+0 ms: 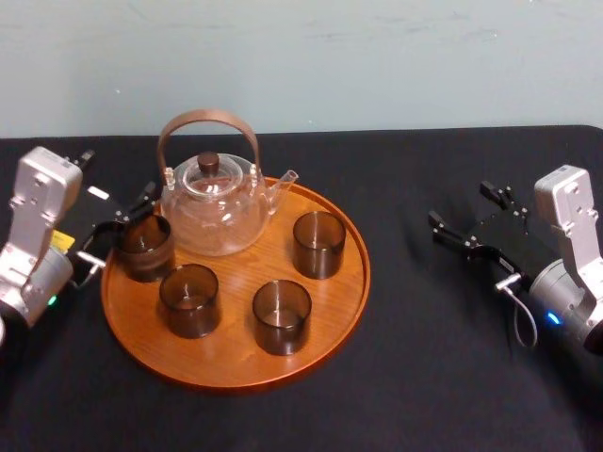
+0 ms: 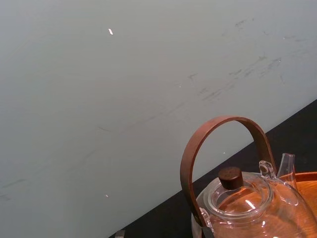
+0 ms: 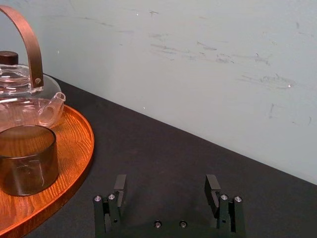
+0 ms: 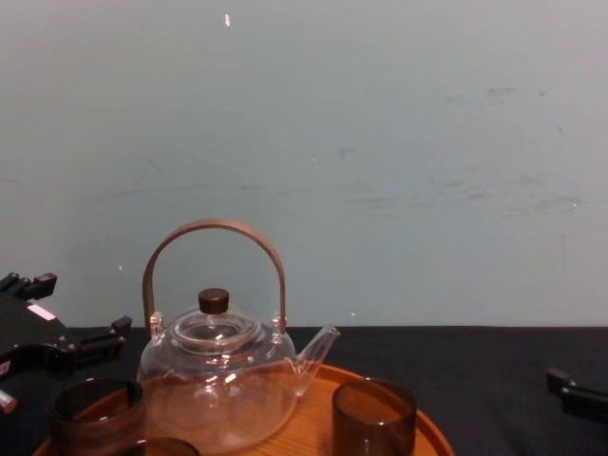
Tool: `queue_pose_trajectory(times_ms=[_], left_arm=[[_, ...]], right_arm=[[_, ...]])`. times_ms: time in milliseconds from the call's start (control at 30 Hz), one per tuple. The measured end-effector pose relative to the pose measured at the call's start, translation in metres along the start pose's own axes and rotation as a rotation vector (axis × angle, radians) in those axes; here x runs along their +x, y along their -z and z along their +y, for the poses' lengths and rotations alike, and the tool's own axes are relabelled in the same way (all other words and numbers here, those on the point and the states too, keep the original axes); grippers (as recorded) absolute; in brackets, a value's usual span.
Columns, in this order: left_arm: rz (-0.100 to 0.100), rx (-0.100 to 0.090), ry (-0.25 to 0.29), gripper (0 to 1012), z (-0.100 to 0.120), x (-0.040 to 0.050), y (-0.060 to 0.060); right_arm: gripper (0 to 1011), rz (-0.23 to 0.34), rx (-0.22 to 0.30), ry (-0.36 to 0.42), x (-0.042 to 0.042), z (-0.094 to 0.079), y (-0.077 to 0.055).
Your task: Pick up the glass from the table and place it on the tray.
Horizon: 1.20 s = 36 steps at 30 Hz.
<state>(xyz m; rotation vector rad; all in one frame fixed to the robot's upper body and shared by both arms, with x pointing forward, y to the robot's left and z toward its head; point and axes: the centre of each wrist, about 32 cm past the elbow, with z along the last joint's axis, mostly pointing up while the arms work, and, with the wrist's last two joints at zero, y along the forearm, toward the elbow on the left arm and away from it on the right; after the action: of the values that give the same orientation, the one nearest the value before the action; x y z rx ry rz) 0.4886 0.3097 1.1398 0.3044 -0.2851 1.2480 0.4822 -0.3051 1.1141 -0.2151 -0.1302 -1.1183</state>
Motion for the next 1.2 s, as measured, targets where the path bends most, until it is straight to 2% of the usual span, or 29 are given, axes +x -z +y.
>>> queue_pose_trajectory(times_ms=[1200], left_arm=[[0.0,0.0,0.0,1001,0.0,0.0,0.0]], right_arm=[[1002,0.001,0.0,0.0,0.0001,0.0,-0.0003]])
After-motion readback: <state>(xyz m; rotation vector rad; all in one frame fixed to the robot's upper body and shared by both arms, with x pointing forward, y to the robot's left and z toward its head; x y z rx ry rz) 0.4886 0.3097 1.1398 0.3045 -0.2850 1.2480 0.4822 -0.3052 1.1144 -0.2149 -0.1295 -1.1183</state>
